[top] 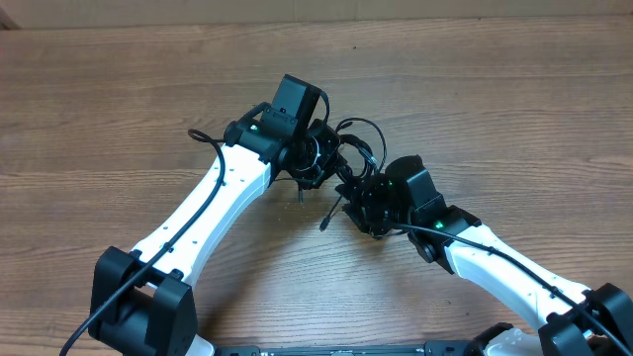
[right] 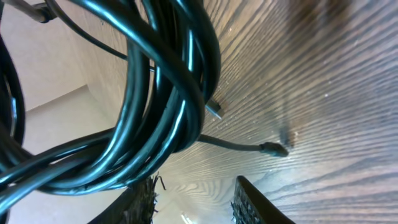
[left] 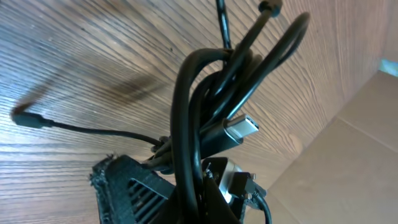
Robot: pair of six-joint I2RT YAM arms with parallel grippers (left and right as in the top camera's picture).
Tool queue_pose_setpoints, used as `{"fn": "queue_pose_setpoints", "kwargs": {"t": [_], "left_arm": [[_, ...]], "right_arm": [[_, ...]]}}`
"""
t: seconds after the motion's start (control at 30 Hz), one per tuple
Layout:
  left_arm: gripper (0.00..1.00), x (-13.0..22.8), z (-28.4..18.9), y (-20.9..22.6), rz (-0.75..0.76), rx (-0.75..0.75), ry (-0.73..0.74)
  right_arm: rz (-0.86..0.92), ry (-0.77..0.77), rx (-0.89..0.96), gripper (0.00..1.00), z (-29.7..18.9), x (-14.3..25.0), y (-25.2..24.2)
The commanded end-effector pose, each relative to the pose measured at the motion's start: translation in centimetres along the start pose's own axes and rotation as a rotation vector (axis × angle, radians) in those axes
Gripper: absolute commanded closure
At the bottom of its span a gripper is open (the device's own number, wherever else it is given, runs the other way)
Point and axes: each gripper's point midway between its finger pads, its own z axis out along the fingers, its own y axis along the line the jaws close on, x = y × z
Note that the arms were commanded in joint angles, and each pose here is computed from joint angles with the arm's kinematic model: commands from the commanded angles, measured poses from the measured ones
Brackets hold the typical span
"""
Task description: Untangle cables
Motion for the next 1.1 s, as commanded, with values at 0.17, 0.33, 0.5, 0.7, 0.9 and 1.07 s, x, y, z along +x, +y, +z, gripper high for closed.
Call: {"fn": "queue_pose_setpoints", "kwargs": {"t": [0.17,0.33,0.5,0.7,0.9,1.07], "left_arm": [[0.96,1.0,-3.6,-3.1,0.069,0.129,0.008],[0.96,1.3,-6.3,-4.0,0.129,0.192,-0.021],[0.96,1.4,-9.2,-4.8,0.178,0.256,-0.055],[0.96,2.0,-11.3,-5.3,0.248,0.301,-0.084],[0.96,1.8,-12.1,-5.4,0.250,0.318,-0.093],[0.96,1.5,-12.7,-5.4,0.268,0.332,-0.090]], "right_arm": [[-0.082,-0.088,0.009,0.64,0.0,-1.3,0.3],[-0.170,-0.164,0.034,0.69,-0.2,-2.7,-0.1],[-0.182,-0.240,0.074,0.71,-0.5,-4.1,-0.9],[-0.340,-0.267,0.119,0.71,-0.7,-4.7,-1.4],[-0.336,-0.362,0.240,0.73,-1.7,-6.6,-3.8],[-0.300,-0.421,0.315,0.73,-2.9,-8.4,-5.4]]}}
